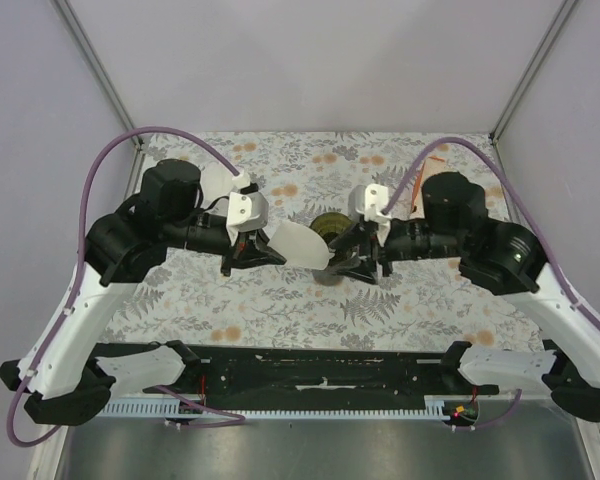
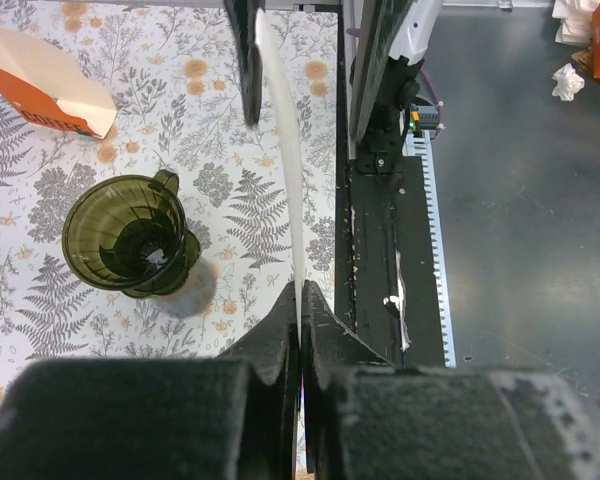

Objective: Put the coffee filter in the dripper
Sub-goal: Pick up the coffee filter from the coffee filter holder.

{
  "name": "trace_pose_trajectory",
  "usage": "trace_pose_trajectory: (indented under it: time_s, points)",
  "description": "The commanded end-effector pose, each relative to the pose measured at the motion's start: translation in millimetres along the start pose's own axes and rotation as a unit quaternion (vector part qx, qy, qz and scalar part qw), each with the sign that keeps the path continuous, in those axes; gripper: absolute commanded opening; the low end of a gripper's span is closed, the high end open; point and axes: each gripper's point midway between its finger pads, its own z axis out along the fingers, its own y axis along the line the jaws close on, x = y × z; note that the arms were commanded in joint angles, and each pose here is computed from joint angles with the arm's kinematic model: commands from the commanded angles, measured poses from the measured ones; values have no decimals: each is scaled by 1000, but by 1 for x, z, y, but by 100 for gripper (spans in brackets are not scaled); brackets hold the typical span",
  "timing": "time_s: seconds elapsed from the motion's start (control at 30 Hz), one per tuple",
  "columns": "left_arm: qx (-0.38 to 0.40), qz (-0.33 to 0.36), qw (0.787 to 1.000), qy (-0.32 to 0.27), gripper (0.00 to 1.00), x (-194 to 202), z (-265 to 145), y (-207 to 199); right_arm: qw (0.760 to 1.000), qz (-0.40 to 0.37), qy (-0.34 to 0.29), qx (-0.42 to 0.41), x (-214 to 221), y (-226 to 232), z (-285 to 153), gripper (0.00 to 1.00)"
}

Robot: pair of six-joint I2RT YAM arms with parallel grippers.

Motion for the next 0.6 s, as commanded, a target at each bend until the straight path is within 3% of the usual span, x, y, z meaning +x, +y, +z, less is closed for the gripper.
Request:
trace_pose_trajectory:
  time_s: [0.0,0.4,0.57]
  points:
    - [3,13,999,-29,2,-12,-9,-13,997,-43,-30,50,-5,6,-39,52]
    - [2,24,999,-28,2,-9,-9,-14,999,-1,-29,38,-12,5,-30,49]
    - [2,26,999,-29,2,-10,-10,-14,999,7,-31,28,-20,2,-23,35]
